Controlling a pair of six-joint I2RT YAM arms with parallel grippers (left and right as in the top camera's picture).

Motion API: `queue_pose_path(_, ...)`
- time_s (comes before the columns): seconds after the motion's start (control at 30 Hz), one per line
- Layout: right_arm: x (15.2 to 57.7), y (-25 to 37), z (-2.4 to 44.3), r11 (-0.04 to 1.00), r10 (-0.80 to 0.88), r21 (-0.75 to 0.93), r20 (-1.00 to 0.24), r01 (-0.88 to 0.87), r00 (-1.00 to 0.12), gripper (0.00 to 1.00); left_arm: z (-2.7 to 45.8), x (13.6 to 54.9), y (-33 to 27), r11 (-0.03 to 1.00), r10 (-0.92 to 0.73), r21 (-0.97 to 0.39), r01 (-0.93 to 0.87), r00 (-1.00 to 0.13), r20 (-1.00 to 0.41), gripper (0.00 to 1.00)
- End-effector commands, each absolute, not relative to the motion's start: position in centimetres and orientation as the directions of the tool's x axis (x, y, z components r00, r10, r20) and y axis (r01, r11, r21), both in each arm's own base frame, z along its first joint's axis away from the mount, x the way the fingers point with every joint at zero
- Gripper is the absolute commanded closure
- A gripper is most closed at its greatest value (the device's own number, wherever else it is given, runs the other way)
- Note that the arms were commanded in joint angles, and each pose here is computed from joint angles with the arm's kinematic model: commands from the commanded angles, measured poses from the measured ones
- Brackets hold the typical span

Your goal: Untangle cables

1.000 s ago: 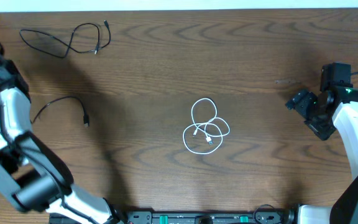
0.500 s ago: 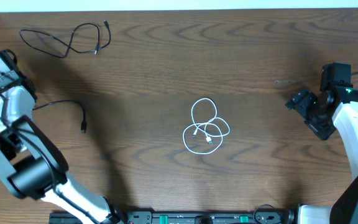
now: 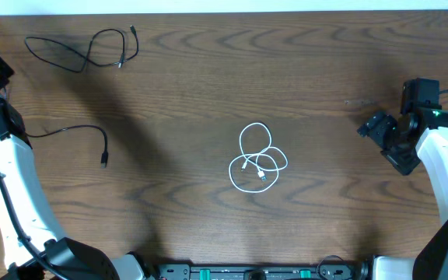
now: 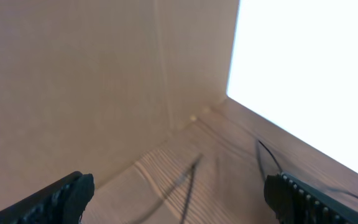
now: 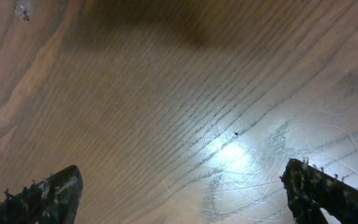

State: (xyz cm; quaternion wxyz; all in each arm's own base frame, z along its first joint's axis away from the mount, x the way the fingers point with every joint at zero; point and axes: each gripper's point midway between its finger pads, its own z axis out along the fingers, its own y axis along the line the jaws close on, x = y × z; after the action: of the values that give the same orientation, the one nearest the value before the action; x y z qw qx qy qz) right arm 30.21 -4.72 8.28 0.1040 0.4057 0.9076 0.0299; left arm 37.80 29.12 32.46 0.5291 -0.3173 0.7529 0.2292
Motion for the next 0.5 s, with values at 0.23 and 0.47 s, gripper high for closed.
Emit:
queue_pose_path(0.23, 30.1, -5.1, 8.2, 0.663, 0.748, 0.127, -0.169, 0.738, -0.642, 0.01, 24.6, 31.6, 35.2, 0.431, -0.423, 0.148, -0.890, -0.344, -0.839, 0.07)
queue_pose_path(0.47, 30.1, -5.1, 8.2, 0.663, 0.748, 0.127, -0.169, 0.738, -0.642, 0.01, 18.8, 29.0, 38.7, 0.398, -0.608, -0.003, -0.917, -0.261, -0.749, 0.07)
